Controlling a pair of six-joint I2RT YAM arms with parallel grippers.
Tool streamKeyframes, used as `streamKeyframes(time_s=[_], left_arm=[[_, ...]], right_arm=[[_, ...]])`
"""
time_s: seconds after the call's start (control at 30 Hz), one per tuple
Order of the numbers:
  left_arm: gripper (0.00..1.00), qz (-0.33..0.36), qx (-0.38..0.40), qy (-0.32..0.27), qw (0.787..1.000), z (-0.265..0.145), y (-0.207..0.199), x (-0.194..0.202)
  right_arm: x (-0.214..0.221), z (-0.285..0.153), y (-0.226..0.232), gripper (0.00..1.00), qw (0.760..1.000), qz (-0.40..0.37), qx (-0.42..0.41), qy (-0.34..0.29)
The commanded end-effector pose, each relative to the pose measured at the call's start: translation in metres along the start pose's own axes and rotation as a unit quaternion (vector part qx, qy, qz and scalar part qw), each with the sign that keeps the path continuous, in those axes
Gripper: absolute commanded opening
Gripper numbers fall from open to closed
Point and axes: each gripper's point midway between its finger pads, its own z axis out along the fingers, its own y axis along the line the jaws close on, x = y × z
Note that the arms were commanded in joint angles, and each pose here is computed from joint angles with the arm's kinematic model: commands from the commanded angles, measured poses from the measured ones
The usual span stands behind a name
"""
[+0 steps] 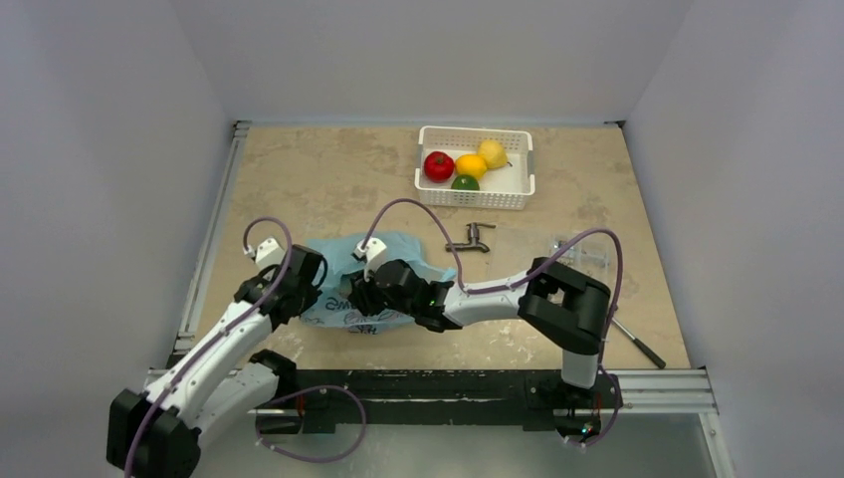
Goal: Take the fake fruits out of the plastic bag
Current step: Adjust the plastic bag at the center of the board.
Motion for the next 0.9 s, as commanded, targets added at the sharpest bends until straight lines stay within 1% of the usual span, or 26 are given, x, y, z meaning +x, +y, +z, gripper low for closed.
streamKeyframes(time_s=[0.0,0.07,0.13,0.23,0.33,0.37,0.43,0.47,0.5,0.6,0.63,0.73,0.8,0.87], left_arm=[[0.00,-0.056,0.015,0.010,0.998,0.028,-0.024,-0.003],[0.00,-0.059,0.044,0.002,0.997,0.035,-0.030,0.000],[0.00,-0.044,0.080,0.001,0.996,0.037,-0.038,0.002],[0.00,-0.022,0.104,0.020,0.994,0.030,-0.046,0.006],[0.00,-0.008,0.113,0.018,0.993,0.020,-0.040,0.006],[0.06,-0.007,0.120,0.010,0.993,0.013,-0.038,0.002],[0.27,0.003,0.119,0.008,0.993,0.000,-0.031,-0.001],[0.38,0.007,0.122,0.007,0.993,-0.009,-0.029,-0.005],[0.47,0.011,0.127,0.005,0.992,-0.018,-0.028,-0.009],[0.67,0.031,0.144,-0.003,0.989,-0.045,-0.025,-0.020],[0.70,0.037,0.150,-0.010,0.988,-0.054,-0.024,-0.025],[0.72,0.070,0.188,-0.040,0.979,-0.079,-0.029,-0.042],[0.73,0.114,0.226,-0.057,0.966,-0.094,-0.039,-0.051],[0.73,0.153,0.267,-0.061,0.950,-0.107,-0.054,-0.055]], right_arm=[[-0.022,-0.024,-0.052,0.29,0.988,0.026,0.139,-0.066],[-0.017,-0.033,-0.060,0.29,0.985,0.029,0.154,-0.069],[-0.016,-0.037,-0.061,0.30,0.985,0.026,0.153,-0.070],[-0.027,-0.037,-0.045,0.30,0.991,0.006,0.112,-0.073],[-0.041,-0.033,-0.019,0.31,0.995,0.010,0.055,-0.077],[-0.045,-0.030,-0.011,0.31,0.996,0.012,0.038,-0.077],[-0.052,-0.026,-0.003,0.30,0.996,0.015,0.024,-0.080],[-0.055,-0.024,0.001,0.30,0.996,0.017,0.017,-0.082],[-0.056,-0.022,0.003,0.30,0.996,0.020,0.012,-0.083],[-0.056,-0.019,0.004,0.30,0.996,0.031,0.012,-0.081],[-0.054,-0.018,0.003,0.30,0.996,0.037,0.014,-0.080],[-0.050,-0.019,0.004,0.29,0.996,0.043,0.009,-0.078],[-0.045,-0.018,0.003,0.29,0.996,0.046,0.009,-0.073],[-0.042,-0.019,0.002,0.29,0.996,0.050,0.008,-0.073]])
